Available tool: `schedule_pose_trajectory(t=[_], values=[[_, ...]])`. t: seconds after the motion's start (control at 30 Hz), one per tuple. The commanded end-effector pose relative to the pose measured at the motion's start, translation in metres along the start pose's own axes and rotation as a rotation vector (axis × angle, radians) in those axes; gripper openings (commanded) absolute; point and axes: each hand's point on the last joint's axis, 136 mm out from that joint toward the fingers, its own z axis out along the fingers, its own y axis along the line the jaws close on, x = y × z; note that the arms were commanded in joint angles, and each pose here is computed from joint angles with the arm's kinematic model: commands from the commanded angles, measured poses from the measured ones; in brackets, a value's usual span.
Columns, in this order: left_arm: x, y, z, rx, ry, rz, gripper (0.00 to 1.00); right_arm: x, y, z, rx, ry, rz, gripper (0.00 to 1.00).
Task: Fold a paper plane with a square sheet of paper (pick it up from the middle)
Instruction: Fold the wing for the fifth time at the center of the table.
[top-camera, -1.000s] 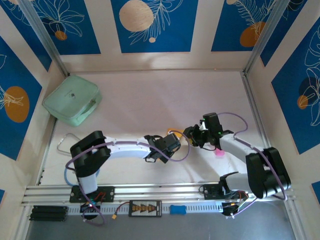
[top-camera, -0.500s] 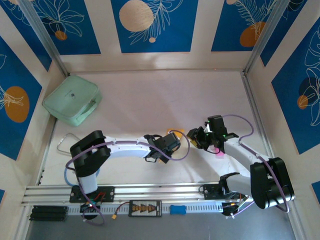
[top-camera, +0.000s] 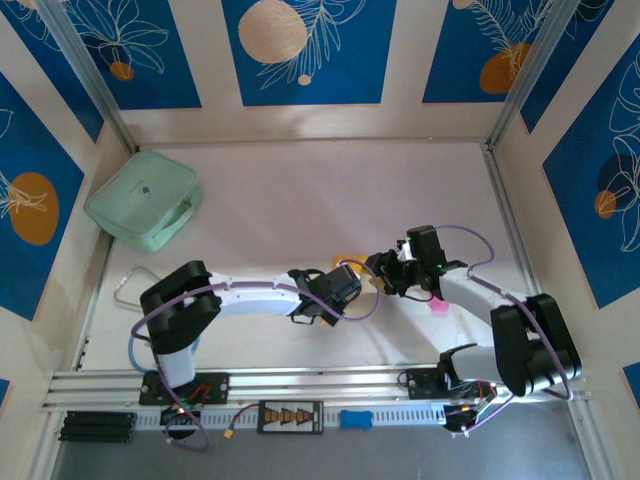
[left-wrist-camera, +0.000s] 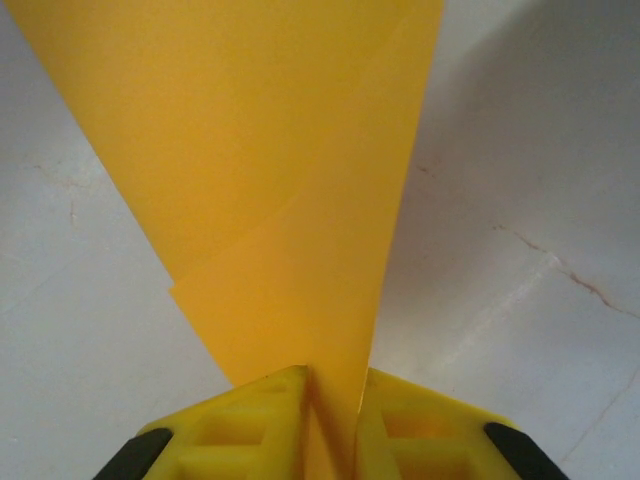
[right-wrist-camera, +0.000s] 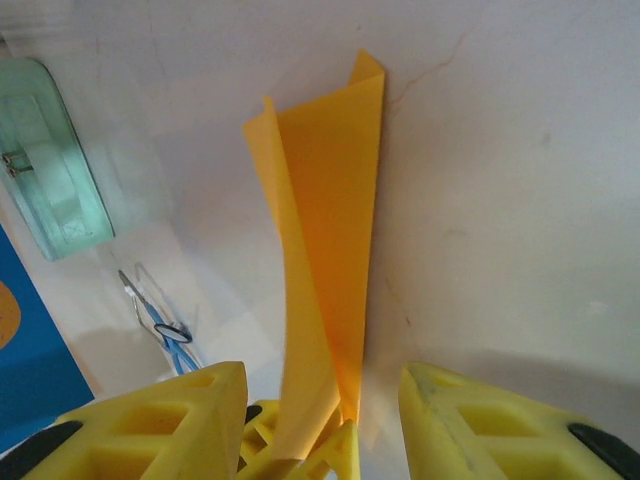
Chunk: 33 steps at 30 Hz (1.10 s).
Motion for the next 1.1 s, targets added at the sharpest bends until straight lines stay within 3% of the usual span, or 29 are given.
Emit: schedule_pose_trajectory(t=[0.0,0.13,0.4,0.57,1.07], values=[[0.003,0.003,0.001,-0.001,0.007,-0.003,0.18,0.002,0.017,0.007,-0.027,0.035,-0.016,0.45],[0.003,0.004,0.001,-0.005,0.004,-0.002,0.18,0.001,0.013,0.016,0.009,0.046,-0.001,0.42],[-0.003,0.004,-0.007,-0.009,-0.016,0.024,0.20,-0.001,0.006,0.019,0.017,0.028,0.030,0.18],[-0.003,0.002,-0.009,-0.008,-0.020,0.035,0.21,-0.001,0.006,0.016,0.013,0.021,0.036,0.09],[-0.005,0.000,-0.014,-0.028,-0.032,0.057,0.24,-0.001,-0.004,0.017,0.026,-0.003,0.086,0.06]])
